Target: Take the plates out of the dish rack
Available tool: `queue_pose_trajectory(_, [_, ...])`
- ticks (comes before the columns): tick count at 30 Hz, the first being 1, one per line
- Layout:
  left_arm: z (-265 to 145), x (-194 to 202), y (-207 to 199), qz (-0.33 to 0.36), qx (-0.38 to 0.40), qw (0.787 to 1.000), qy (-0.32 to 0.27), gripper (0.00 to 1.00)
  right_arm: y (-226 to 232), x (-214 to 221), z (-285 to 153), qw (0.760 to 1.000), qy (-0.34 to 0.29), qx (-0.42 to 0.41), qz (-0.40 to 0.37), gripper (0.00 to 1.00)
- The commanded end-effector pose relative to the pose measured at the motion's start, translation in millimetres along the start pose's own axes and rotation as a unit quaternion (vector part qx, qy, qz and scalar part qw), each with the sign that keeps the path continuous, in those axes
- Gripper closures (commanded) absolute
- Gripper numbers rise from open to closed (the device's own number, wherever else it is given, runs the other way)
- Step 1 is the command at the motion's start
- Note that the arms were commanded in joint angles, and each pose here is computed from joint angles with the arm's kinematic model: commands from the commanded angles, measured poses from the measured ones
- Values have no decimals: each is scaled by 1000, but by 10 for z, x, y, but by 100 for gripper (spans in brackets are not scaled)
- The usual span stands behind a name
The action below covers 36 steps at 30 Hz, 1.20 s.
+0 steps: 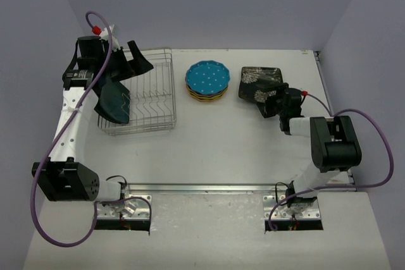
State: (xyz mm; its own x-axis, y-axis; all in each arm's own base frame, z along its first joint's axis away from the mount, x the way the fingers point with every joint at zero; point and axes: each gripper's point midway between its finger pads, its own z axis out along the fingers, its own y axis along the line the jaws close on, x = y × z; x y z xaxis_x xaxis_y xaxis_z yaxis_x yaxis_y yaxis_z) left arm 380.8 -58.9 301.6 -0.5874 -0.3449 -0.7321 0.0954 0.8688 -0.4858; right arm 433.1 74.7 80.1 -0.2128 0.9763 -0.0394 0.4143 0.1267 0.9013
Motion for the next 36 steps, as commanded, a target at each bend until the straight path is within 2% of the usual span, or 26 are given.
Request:
queue_pose_trajectory(1, [-201, -177, -14, 32, -15, 999, -36, 0, 354, -253, 170, 998, -22, -44, -29, 11])
queue_pose_trajectory(5, [-202, -164, 8, 40, -18, 998, -36, 0, 310, -344, 337, 998, -22, -37, -39, 11])
queue_pose_trajectory(9, [-190, -150, 21, 43, -18, 998, -33, 0, 287, -309, 325, 998, -10, -41, -36, 12])
queue_pose_trajectory(14, [-199, -204, 125, 43, -50, 997, -45, 0, 396, -157, 57, 996, 18, -68, -61, 12])
queue_pose_trajectory(19, [-240, -323, 437, 47, -140, 987, -67, 0, 466, 33, -247, 988, 57, -76, -121, 11])
queue_pose_trajectory(23, [-263, -327, 813, 74, -236, 968, -42, 8, 573, 226, -393, 964, 119, -57, -231, 10])
queue_pose_trajectory(25, [-242, -275, 1004, 86, -277, 957, -18, 13, 604, 273, -423, 948, 129, -51, -288, 10])
queue_pose_trajectory(27, [-231, -223, 1178, 101, -313, 944, 11, 21, 634, 351, -434, 914, 129, -49, -380, 10])
queue_pose_trajectory(30, [-204, -111, 1339, 111, -341, 933, 45, 27, 661, 443, -493, 874, 131, -53, -465, 10])
queue_pose_trajectory(32, [-187, -26, 1421, 110, -355, 926, 62, 29, 663, 483, -560, 857, 123, -66, -495, 10])
queue_pose_trajectory(34, [-183, 31, 1494, 110, -368, 921, 72, 29, 671, 531, -615, 837, 118, -82, -528, 2])
queue_pose_trajectory(36, [-184, 28, 1535, 111, -378, 917, 72, 29, 668, 549, -639, 824, 114, -82, -548, 1])
